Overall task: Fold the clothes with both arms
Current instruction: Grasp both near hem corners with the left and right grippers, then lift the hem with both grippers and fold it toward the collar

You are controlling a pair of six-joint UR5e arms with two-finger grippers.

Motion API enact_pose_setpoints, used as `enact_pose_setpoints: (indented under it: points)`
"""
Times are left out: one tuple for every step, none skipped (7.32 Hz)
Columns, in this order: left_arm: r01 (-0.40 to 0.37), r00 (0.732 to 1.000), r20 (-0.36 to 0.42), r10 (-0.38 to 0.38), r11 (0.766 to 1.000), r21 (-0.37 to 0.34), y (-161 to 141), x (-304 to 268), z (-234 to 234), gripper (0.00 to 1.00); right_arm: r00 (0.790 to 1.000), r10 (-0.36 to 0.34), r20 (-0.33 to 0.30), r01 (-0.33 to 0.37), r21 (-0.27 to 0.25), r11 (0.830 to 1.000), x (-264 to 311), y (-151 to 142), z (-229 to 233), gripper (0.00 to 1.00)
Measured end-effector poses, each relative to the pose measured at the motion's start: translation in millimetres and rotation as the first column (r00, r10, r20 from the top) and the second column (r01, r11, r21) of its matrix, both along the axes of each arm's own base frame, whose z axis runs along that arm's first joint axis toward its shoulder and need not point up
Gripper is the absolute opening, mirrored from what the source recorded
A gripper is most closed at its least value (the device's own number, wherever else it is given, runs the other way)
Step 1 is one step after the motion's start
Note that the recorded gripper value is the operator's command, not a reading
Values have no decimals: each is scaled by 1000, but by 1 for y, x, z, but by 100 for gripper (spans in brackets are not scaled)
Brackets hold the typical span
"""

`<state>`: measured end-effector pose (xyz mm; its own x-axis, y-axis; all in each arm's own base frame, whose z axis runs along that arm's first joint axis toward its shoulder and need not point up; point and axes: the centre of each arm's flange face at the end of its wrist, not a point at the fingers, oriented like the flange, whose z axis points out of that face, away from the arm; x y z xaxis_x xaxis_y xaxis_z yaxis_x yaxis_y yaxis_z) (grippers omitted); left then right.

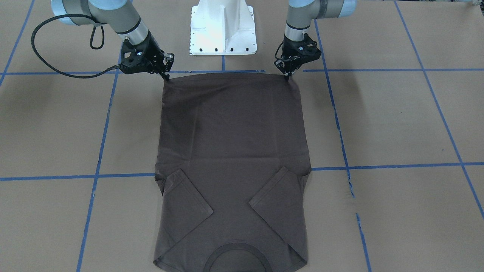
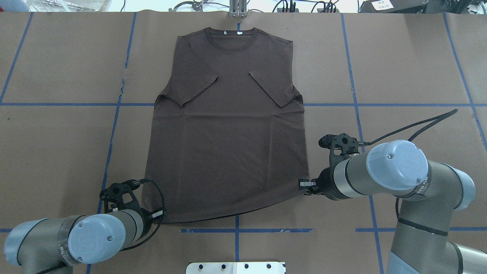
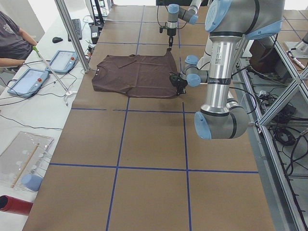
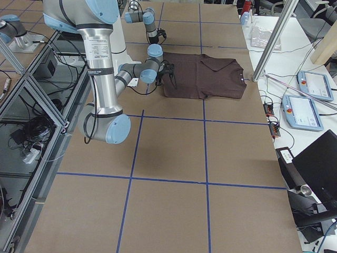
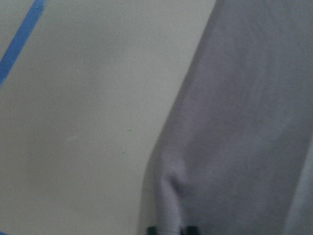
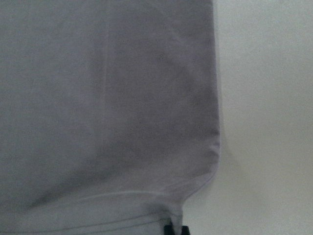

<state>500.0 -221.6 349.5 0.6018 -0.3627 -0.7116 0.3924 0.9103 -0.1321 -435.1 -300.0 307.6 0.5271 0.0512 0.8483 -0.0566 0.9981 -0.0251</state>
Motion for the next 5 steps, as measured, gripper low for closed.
enact_pose_setpoints:
  points:
    - [-4,1000,-13,4,1000,5,1,-6,-10,0,1000,-3,5,3,0,1000,2,1,-2,0]
    - [-8,1000,-23,8,1000,8,2,-17,-24,0,1000,-11,18,11,-3,1000,9,2,-6,0]
    - [-12,999,-31,12,1000,11,5,-29,-40,0,999,-23,32,23,-10,1000,22,7,-10,0]
    - [-20,999,-46,21,1000,15,10,-40,-56,0,998,-44,46,45,-21,999,41,16,-11,0]
    - [-39,997,-65,40,999,18,20,-46,-71,0,996,-70,56,72,-35,997,62,29,-11,0]
